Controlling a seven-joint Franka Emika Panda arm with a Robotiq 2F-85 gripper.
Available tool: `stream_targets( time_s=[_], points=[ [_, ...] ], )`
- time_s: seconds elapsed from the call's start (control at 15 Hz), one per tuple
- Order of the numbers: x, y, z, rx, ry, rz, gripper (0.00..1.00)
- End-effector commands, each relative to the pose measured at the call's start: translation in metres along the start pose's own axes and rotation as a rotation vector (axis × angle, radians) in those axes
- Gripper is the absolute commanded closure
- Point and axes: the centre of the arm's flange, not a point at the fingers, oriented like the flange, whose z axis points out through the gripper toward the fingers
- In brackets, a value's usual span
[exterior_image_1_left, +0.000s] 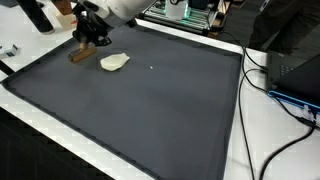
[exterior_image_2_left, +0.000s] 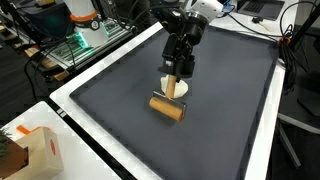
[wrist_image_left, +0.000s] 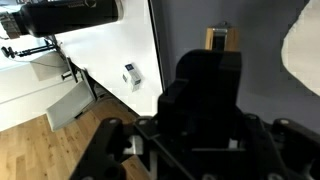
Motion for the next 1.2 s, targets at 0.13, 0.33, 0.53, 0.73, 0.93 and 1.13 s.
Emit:
stream_targets(
  time_s=[0.13,0.33,0.53,0.73,0.93,1.13],
  points=[
    [0.0005,0.0072,-0.0006,0.034,0.022,-0.034,0.75],
    [0.0006,0.0094,-0.0008,0.039,0.02,-0.05,0.75],
    [0.0,0.0113,-0.0013,0.052,0.014,-0.071,0.75],
    [-0.0005,0.0122,-0.002,0.058,0.009,-0.094,0.75],
    [-0.001,0.0131,-0.0037,0.068,0.012,-0.119,0.75],
    [-0.0006,0.0141,-0.0071,0.076,0.021,-0.144,0.75]
  ],
)
